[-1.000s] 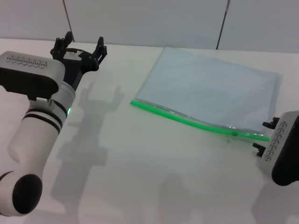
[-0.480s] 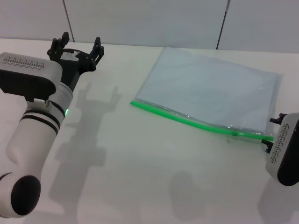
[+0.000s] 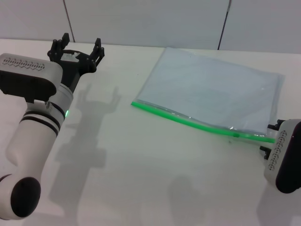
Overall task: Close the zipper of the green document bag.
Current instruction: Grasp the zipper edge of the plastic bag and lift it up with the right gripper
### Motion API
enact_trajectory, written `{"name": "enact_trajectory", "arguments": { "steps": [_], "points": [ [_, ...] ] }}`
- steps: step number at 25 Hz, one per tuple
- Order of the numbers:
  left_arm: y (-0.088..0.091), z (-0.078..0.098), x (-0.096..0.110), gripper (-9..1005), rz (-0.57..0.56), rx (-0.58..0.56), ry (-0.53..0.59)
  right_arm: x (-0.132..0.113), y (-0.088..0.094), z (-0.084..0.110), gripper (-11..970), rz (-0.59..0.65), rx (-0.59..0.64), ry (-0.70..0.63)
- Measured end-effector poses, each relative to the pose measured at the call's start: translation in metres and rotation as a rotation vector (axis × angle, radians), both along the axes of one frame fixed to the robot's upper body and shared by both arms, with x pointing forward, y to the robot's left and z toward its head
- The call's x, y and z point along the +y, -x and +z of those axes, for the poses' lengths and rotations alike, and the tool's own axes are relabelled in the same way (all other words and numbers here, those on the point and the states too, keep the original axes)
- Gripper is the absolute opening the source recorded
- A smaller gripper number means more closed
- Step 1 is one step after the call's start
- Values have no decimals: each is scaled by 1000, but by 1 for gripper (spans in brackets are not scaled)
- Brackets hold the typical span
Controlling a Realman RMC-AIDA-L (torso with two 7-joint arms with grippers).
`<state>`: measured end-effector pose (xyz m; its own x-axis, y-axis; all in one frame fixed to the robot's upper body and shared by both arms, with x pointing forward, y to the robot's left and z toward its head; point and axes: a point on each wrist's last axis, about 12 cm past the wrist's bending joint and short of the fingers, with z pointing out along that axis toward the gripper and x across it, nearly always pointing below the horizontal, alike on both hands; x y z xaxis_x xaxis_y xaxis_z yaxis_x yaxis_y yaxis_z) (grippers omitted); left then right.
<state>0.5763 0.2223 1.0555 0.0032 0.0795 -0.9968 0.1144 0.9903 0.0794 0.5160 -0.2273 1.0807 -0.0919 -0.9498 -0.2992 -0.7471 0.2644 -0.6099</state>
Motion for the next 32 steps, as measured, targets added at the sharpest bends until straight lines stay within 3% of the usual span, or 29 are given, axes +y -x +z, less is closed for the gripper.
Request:
{"name": "enact_trajectory", "arguments": {
  "steps": [18,32],
  "points": [
    [-1,1,-1,843,-4,0,4,0,-9,-7,554,-4,-32,-11],
    [-2,2,-3,843,-10,-3,3,2,-27,-2,551,-7,-48,-8]
  ]
}}
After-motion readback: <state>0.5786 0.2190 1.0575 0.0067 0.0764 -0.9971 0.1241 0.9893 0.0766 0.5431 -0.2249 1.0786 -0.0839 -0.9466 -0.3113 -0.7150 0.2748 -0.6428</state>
